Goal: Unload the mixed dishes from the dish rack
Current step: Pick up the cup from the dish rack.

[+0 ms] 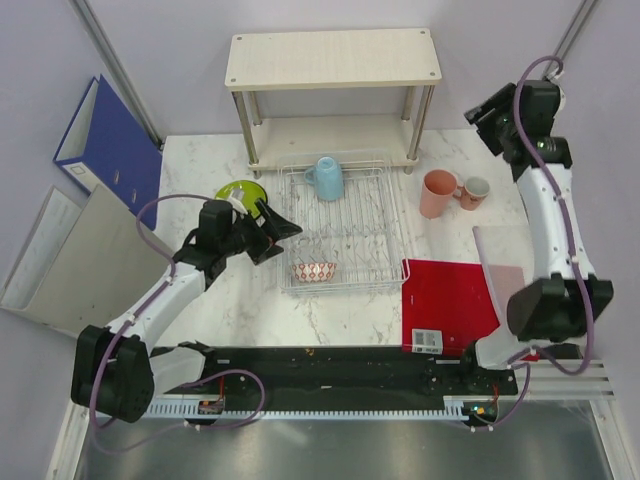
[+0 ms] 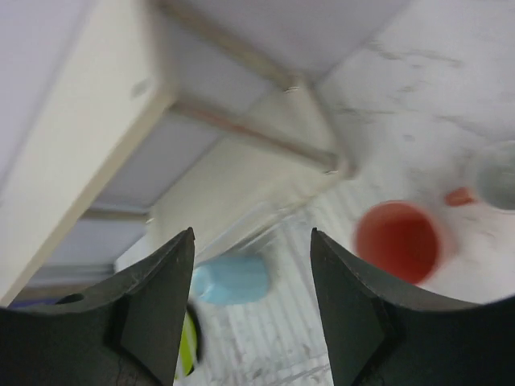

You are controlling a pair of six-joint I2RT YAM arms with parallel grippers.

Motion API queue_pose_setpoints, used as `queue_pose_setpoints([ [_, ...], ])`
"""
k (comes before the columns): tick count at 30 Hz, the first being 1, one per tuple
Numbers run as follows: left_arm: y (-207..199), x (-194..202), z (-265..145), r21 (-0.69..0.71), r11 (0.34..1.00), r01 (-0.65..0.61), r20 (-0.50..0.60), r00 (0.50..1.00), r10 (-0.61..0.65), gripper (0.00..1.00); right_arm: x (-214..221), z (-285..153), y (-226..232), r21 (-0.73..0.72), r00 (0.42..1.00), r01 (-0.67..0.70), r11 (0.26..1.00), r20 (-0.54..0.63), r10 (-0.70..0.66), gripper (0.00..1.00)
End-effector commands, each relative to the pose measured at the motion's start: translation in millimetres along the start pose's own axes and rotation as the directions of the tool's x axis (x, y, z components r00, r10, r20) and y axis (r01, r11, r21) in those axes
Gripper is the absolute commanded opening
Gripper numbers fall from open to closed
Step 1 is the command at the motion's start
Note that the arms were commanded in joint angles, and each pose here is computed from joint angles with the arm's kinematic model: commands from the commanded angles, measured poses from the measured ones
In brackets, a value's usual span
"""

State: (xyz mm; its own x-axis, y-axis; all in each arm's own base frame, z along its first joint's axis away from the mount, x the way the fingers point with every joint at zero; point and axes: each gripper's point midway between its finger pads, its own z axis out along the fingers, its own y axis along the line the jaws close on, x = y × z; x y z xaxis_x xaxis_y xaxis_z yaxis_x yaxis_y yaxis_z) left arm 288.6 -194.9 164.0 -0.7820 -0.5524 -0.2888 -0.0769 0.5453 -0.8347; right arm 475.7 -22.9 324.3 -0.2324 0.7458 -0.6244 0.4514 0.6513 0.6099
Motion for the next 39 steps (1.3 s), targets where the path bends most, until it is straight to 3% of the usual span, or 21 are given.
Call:
queue_pose_setpoints([
  [1,-20,-32,1,-0.06,0.984,-0.168,0.118,0.978,0.175,1.0,34,-97,114,-0.542,0.997,0.062,0.838,0.072,-0.028,0.67],
  [2,-33,-43,-2,-0.068,0.973,-0.222,0.144,0.962,0.23,1.0,46,-120,136,-0.642,0.993,0.106,0.759,0.114,-0.043,0.67],
  [3,-32,-54,-1,-0.115,0.966,-0.232,0.176,0.952,0.249,0.99,74,-115,122,-0.648,0.993,0.118,0.753,0.091,-0.077,0.68],
  [5,-48,-68,7,-0.129,0.951,-0.28,0.188,0.935,0.301,0.99,92,-156,131,-0.736,0.984,0.177,0.653,0.145,-0.104,0.68],
  [10,-64,-94,43,-0.164,0.921,-0.354,0.176,0.908,0.38,0.99,165,-170,102,-0.761,0.962,0.251,0.598,0.125,-0.245,0.68],
  [15,-69,-110,101,-0.259,0.89,-0.375,0.162,0.892,0.423,1.0,209,-163,69,-0.735,0.937,0.296,0.61,0.099,-0.336,0.68],
  [16,-91,-114,108,-0.261,0.878,-0.402,0.192,0.87,0.455,0.99,215,-163,67,-0.738,0.934,0.298,0.606,0.094,-0.345,0.68],
  [17,-88,-114,118,-0.293,0.868,-0.401,0.185,0.867,0.463,0.99,221,-161,60,-0.732,0.932,0.299,0.612,0.086,-0.352,0.68],
  [24,-70,-127,185,-0.444,0.823,-0.354,0.174,0.867,0.466,0.99,222,-169,42,-0.728,0.93,0.318,0.607,0.115,-0.349,0.68],
  [32,-55,-145,199,-0.552,0.777,-0.303,0.217,0.848,0.484,0.99,225,-164,27,-0.699,0.92,0.348,0.624,0.125,-0.372,0.69],
  [39,-44,-146,219,-0.573,0.751,-0.328,0.185,0.841,0.509,1.0,230,-163,26,-0.705,0.923,0.331,0.627,0.103,-0.371,0.69],
])
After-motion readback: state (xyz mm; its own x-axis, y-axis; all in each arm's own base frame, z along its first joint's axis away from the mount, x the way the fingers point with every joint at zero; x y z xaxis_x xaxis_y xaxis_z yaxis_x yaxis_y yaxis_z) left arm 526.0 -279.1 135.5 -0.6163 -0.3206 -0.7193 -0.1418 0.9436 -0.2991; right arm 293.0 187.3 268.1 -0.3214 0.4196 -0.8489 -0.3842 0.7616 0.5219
